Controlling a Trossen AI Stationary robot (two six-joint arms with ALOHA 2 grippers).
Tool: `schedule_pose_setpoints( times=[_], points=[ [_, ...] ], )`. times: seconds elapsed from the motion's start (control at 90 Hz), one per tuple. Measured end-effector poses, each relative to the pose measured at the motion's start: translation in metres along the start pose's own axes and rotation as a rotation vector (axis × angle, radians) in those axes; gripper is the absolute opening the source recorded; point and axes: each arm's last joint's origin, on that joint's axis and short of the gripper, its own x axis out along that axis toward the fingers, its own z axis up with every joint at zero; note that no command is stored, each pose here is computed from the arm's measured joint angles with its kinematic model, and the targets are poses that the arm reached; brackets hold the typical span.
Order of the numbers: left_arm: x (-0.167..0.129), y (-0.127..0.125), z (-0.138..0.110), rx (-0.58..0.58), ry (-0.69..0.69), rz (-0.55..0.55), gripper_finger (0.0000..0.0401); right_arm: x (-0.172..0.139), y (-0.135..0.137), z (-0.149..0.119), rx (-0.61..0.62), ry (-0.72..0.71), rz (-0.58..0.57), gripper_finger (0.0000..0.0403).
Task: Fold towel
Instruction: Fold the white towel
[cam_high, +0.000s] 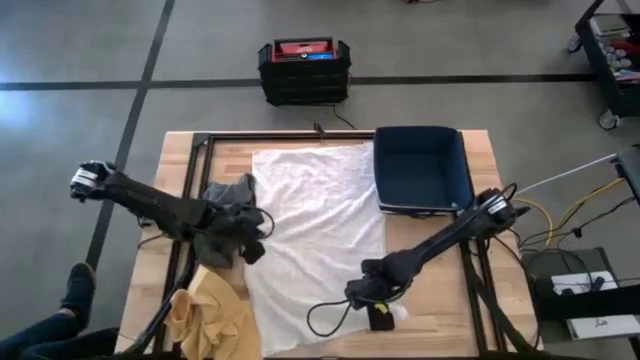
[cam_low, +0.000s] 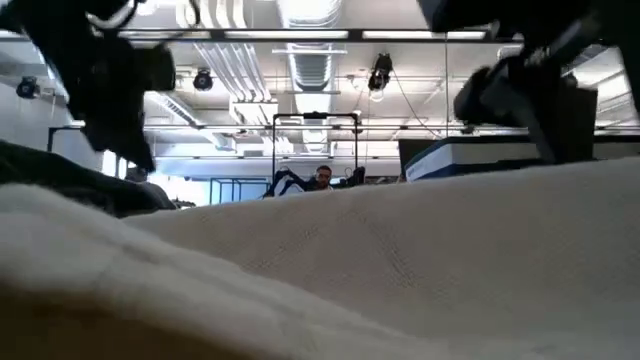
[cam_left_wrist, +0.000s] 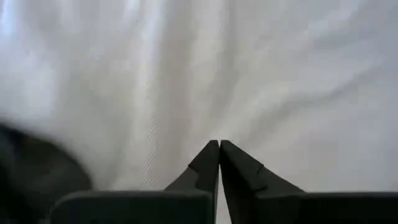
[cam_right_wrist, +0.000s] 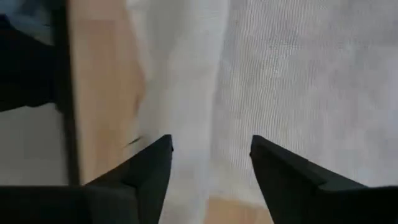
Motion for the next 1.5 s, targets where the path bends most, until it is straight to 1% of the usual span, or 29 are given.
schedule_pose_setpoints(
  times=[0.078,0.122,0.178,0.233,0.322,0.4,0.467,0.533,0.611,0.678,0.733,0.811,0.944,1.067,1.178,1.278,1.422,1.5],
  points=[
    [-0.01,-0.012,0.015,-0.009,-0.14,-0.129,0.0001,-0.008,0.01,-0.007,-0.008,-0.012,0.007,0.0222],
    [-0.013,-0.018,0.021,0.01,-0.226,-0.195,0.0004,-0.009,0.017,-0.013,-0.02,-0.015,0.006,0.0228],
    [-0.013,-0.023,0.026,0.032,-0.306,-0.252,0.0013,-0.006,0.026,-0.022,-0.033,-0.008,-0.013,0.0234],
    [-0.01,-0.028,0.031,0.028,-0.357,-0.292,0.0028,-0.001,0.038,-0.03,-0.054,-0.016,-0.044,0.024],
    [-0.01,-0.042,0.041,0.086,-0.372,-0.341,0.0062,0.005,0.058,-0.047,-0.093,-0.044,-0.107,0.0248],
    [-0.009,-0.068,0.042,0.185,-0.302,-0.371,0.0097,0.012,0.075,-0.063,-0.128,-0.094,-0.167,0.0252],
    [-0.007,-0.095,0.038,0.271,-0.213,-0.334,0.012,0.016,0.087,-0.076,-0.164,-0.141,-0.237,0.0254],
    [-0.007,-0.123,0.033,0.335,-0.134,-0.236,0.0132,0.017,0.096,-0.086,-0.192,-0.221,-0.306,0.0252],
    [-0.005,-0.153,0.021,0.366,-0.042,-0.11,0.0135,0.02,0.1,-0.093,-0.214,-0.298,-0.377,0.0247],
    [0.0,-0.176,0.005,0.372,0.055,-0.042,0.0135,0.023,0.102,-0.094,-0.225,-0.349,-0.396,0.0242],
    [0.003,-0.197,-0.01,0.37,0.111,-0.017,0.0133,0.026,0.103,-0.092,-0.238,-0.382,-0.39,0.0236],
    [0.009,-0.224,-0.03,0.364,0.149,-0.005,0.0127,0.034,0.103,-0.089,-0.283,-0.393,-0.392,0.0228],
    [0.023,-0.257,-0.066,0.369,0.22,0.004,0.0119,0.054,0.102,-0.084,-0.366,-0.379,-0.427,0.0216],
    [0.036,-0.275,-0.082,0.341,0.271,0.02,0.0121,0.071,0.094,-0.08,-0.362,-0.361,-0.49,0.0207],
    [0.051,-0.284,-0.091,0.33,0.293,0.042,0.0138,0.081,0.089,-0.077,-0.324,-0.353,-0.509,0.0201],
    [0.058,-0.293,-0.094,0.319,0.306,0.02,0.0157,0.085,0.088,-0.078,-0.293,-0.345,-0.512,0.02],
    [0.074,-0.293,-0.106,0.308,0.343,0.052,0.0179,0.087,0.087,-0.078,-0.29,-0.338,-0.51,0.0201],
    [0.082,-0.288,-0.113,0.3,0.358,0.101,0.0181,0.087,0.087,-0.079,-0.29,-0.336,-0.509,0.02]
  ],
)
